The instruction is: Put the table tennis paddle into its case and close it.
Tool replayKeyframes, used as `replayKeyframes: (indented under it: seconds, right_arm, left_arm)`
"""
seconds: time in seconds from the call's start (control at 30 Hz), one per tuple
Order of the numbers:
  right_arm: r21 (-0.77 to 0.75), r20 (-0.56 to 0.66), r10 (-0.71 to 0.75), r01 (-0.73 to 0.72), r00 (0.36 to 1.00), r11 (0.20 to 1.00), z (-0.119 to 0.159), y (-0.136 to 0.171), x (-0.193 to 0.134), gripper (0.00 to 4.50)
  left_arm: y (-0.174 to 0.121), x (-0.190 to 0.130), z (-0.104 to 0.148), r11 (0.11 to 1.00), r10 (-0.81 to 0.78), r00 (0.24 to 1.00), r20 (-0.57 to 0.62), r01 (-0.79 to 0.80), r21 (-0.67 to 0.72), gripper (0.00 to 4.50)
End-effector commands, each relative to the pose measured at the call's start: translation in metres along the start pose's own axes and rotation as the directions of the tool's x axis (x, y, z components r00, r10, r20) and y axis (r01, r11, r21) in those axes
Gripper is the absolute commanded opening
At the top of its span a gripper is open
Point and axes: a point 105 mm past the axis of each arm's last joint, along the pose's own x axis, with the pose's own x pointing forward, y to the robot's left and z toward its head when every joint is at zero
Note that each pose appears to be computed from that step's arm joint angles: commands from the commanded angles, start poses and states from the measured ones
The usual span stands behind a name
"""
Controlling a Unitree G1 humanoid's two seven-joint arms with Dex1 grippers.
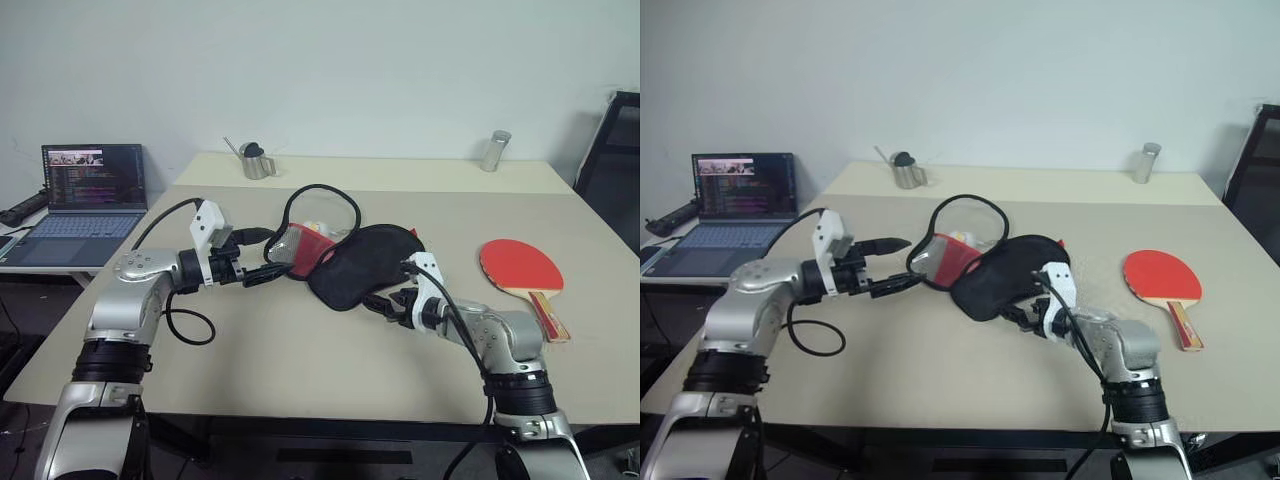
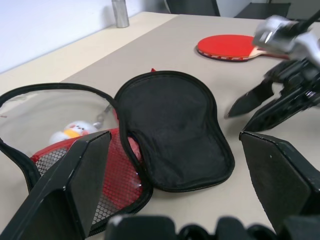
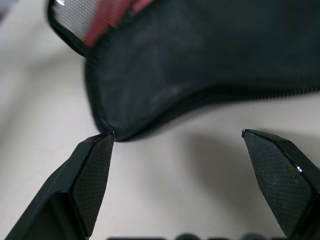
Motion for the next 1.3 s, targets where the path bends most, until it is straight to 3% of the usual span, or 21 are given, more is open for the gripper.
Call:
replayKeyframes:
  seconds: [0.03, 0.3, 0.73, 0.83, 1.03, 1.1, 1.17, 1.3]
  right_arm:
    - [-0.008, 0.034, -0.019, 0.019, 0.999, 1.000, 0.009, 0.002, 0.005, 4.48]
    - [0.078, 0.083, 0.036, -0.042, 0.996, 0.996, 0.023, 0.021, 0.023, 4.48]
    - [0.049, 0.097, 0.123, -0.128, 0.988, 0.991, 0.032, 0.063, 0.048, 4.48]
    - [0.053, 0.098, 0.126, -0.132, 0.987, 0.990, 0.029, 0.066, 0.048, 3.91]
    - [0.102, 0.113, 0.075, -0.087, 0.991, 0.991, 0.034, 0.047, 0.042, 1.89]
    - [0.122, 0.103, 0.060, -0.072, 0.993, 0.990, 0.033, 0.033, 0.033, 1.89]
    - [0.132, 0.082, 0.044, -0.055, 0.996, 0.990, 0.029, 0.018, 0.021, 1.55]
    - [0.139, 0.010, 0.032, -0.033, 0.999, 0.990, 0.013, -0.001, 0.000, 0.18]
  left_arm:
    - [0.006, -0.007, 0.018, 0.998, 0.018, 0.999, 0.033, -0.020, 0.058, 4.50]
    - [0.007, -0.011, 0.015, 0.998, 0.039, 0.999, 0.029, -0.040, 0.052, 4.50]
    - [0.008, -0.013, 0.015, 0.997, 0.053, 0.998, 0.029, -0.055, 0.053, 4.50]
    - [0.007, -0.013, 0.014, 0.997, 0.054, 0.998, 0.027, -0.055, 0.055, 4.50]
    - [0.003, -0.012, 0.011, 0.997, 0.047, 0.999, 0.020, -0.048, 0.057, 4.50]
    - [0.000, -0.009, 0.012, 0.998, 0.041, 0.999, 0.032, -0.042, 0.052, 4.50]
    - [-0.009, -0.005, 0.012, 0.999, 0.015, 0.999, 0.038, -0.017, 0.049, 4.50]
    - [-0.024, 0.000, 0.013, 1.000, -0.015, 0.998, 0.056, 0.013, 0.029, 4.50]
